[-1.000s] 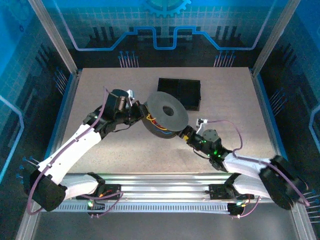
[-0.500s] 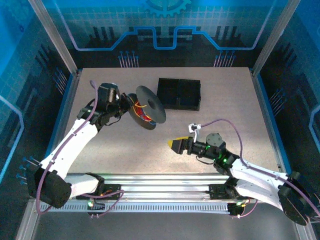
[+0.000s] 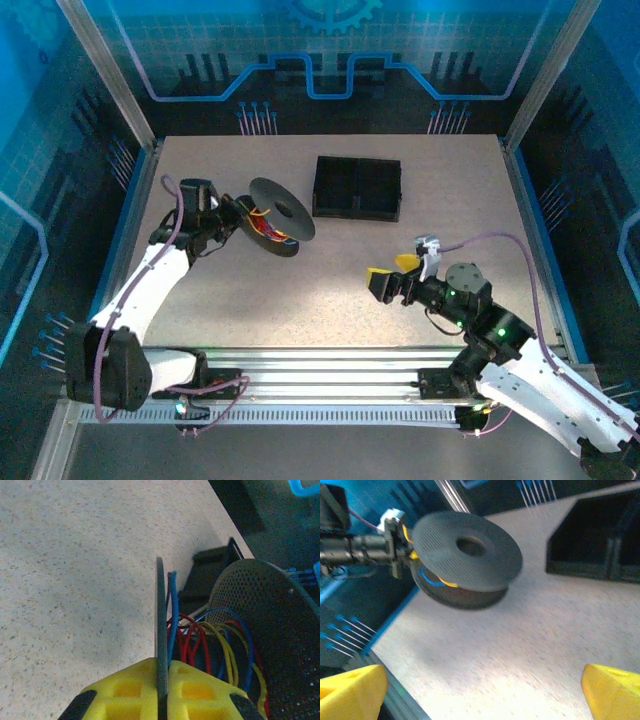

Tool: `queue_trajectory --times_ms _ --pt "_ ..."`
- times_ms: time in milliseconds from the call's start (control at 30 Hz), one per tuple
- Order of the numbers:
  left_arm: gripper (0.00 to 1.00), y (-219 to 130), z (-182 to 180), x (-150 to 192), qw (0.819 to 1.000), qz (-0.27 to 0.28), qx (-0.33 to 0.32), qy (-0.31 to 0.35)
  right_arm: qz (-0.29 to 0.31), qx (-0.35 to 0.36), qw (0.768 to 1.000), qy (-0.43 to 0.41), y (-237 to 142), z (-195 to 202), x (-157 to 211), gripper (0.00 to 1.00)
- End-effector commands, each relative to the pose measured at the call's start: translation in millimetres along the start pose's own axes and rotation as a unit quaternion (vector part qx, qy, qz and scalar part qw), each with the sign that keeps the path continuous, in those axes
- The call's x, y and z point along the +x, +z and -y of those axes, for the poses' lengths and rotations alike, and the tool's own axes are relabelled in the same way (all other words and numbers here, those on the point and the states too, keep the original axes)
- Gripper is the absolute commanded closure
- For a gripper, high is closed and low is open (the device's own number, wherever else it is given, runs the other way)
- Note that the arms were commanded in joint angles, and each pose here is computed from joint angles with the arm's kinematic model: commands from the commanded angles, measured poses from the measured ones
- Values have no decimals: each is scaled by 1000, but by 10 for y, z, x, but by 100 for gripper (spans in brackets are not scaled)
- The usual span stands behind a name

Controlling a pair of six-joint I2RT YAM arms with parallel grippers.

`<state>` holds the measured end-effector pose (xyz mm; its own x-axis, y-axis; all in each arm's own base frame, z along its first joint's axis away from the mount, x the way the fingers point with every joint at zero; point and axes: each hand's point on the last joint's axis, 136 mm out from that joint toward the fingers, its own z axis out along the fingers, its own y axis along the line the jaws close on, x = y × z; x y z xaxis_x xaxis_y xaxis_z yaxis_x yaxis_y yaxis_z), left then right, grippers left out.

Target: Wrap the cables

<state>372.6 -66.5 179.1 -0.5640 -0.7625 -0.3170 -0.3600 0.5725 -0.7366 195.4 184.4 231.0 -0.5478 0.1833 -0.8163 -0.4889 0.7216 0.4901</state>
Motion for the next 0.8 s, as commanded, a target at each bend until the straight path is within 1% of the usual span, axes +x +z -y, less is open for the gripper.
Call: queue_trajectory --times_ms 0,133,200,300,433,467,533,600,633,700,733,767 --pt "100 180 229 -289 991 8 123 -56 -46 53 997 -21 -34 237 206 0" --pt "100 525 7 -296 986 -11 137 -92 -52 56 997 -19 -26 260 237 0" --pt "100 630 -76 -274 984 -14 143 -105 -55 56 997 -18 -24 269 247 0" --pt "100 757 -256 -257 987 -11 118 -106 -57 56 997 -17 -20 275 260 0" --pt "100 914 -540 -220 989 -22 73 -126 -59 60 996 -19 -13 300 261 0" --pt "96 918 -610 -206 989 -22 60 -130 -60 63 996 -20 -13 310 253 0" --pt "72 891 -743 -177 991 -17 26 -132 -64 70 995 -24 -11 331 249 0" --pt "54 842 -845 -143 991 -15 -3 -133 -68 74 995 -27 -6 345 248 0" --pt "48 809 -902 -121 991 -15 -20 -134 -69 75 994 -27 -2 351 247 0" --pt "45 736 -1003 -83 989 -13 -48 -138 -70 78 994 -28 8 368 248 0" --pt "41 696 -1058 -54 988 -12 -59 -143 -72 79 994 -28 13 370 249 0" --pt "39 659 -1096 -33 987 -8 -66 -146 -73 79 994 -28 18 374 248 0"
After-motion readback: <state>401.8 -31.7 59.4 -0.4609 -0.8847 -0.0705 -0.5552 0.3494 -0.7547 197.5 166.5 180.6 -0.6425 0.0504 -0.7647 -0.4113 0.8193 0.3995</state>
